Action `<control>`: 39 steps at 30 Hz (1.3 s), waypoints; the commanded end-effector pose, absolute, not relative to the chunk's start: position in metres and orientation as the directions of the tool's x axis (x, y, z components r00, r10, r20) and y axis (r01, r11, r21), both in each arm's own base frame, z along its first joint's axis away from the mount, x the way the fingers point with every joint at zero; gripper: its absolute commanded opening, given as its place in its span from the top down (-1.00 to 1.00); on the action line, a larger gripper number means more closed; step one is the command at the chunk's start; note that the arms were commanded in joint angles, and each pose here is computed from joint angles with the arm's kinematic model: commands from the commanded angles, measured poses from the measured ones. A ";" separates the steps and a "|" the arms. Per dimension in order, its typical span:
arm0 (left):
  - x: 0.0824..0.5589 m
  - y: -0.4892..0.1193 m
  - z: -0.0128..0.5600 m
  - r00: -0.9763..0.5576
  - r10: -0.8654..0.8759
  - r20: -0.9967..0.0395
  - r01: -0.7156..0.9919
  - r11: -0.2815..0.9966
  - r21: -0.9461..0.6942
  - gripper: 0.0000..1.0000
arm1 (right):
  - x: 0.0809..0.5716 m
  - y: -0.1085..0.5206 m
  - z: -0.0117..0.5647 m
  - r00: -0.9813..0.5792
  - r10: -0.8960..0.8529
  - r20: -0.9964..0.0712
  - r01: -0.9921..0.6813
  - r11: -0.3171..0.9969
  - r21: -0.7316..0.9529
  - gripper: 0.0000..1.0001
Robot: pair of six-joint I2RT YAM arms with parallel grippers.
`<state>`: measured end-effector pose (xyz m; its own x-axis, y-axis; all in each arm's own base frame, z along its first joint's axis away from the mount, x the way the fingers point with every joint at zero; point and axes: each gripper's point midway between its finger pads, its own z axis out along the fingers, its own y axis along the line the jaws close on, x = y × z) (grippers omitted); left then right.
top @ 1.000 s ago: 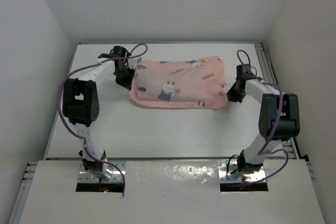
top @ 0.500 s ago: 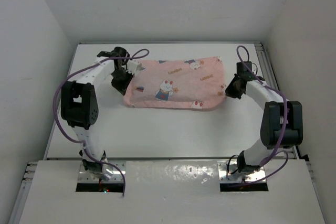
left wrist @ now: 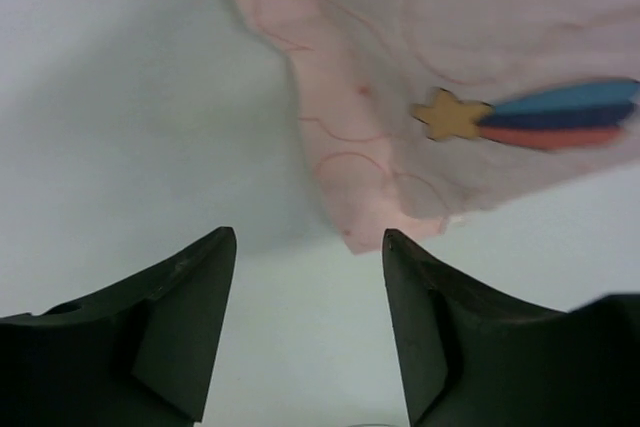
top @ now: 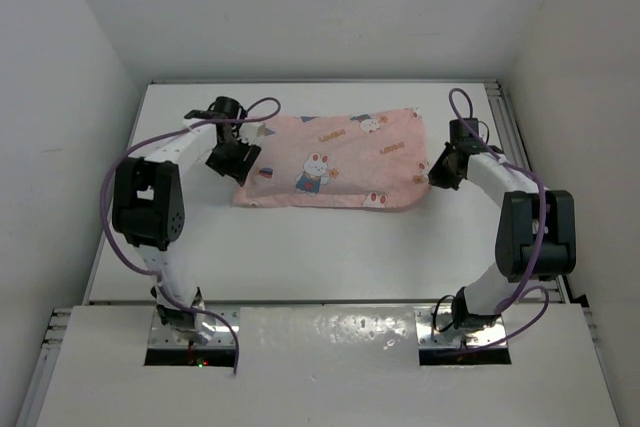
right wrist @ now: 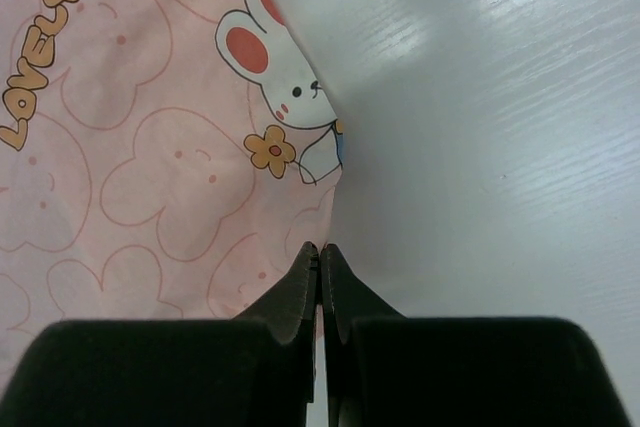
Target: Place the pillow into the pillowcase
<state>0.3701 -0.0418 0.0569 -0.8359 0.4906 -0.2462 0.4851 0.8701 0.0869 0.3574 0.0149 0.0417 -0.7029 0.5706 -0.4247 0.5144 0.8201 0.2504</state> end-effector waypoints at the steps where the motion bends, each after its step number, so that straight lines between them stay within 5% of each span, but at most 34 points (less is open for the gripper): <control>1: 0.350 -0.073 0.078 -0.782 0.525 -0.336 0.580 0.811 -0.083 -0.14 | 0.359 0.014 0.040 -0.701 0.567 -0.433 0.509 0.823 0.252 1.00; 7: 0.328 -0.065 0.040 -0.834 0.501 -0.231 0.536 0.835 -0.122 -0.30 | 0.360 0.014 0.040 -0.703 0.565 -0.431 0.507 0.824 0.254 1.00; 14: 0.349 -0.074 0.021 -0.872 0.412 -0.265 0.457 0.878 -0.140 -0.36 | 0.360 0.013 0.042 -0.703 0.559 -0.440 0.503 0.828 0.248 1.00; 17: 0.346 -0.085 0.018 -0.877 0.403 -0.263 0.459 0.863 -0.208 0.01 | 0.359 0.013 0.042 -0.702 0.563 -0.437 0.507 0.825 0.248 1.00; 18: 0.343 -0.087 0.018 -0.878 0.406 -0.255 0.462 0.856 -0.230 0.76 | 0.358 0.013 0.042 -0.702 0.564 -0.435 0.508 0.825 0.249 1.00; 19: 0.339 -0.090 0.021 -0.881 0.409 -0.236 0.463 0.846 -0.263 1.00 | 0.357 0.013 0.043 -0.701 0.565 -0.435 0.510 0.824 0.248 1.00; 28: 0.330 -0.059 0.092 -0.807 0.585 -0.085 0.590 0.787 -0.181 1.00 | 0.334 0.013 0.057 -0.726 0.542 -0.422 0.493 0.839 0.230 1.00; 37: 0.274 -0.043 0.063 -0.795 0.596 0.116 0.562 0.794 -0.231 1.00 | 0.292 0.025 0.026 -0.730 0.598 -0.330 0.541 0.801 0.257 1.00; 39: 0.269 -0.038 0.061 -0.792 0.594 0.141 0.560 0.799 -0.221 0.75 | 0.288 0.024 0.023 -0.733 0.603 -0.313 0.554 0.797 0.239 1.00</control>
<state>0.2842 -0.0497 0.0527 -0.8063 0.5863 0.0781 0.5576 0.7975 -0.2302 0.2854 0.0234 0.0210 -0.7518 0.5797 -0.3142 0.5339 0.8148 0.2259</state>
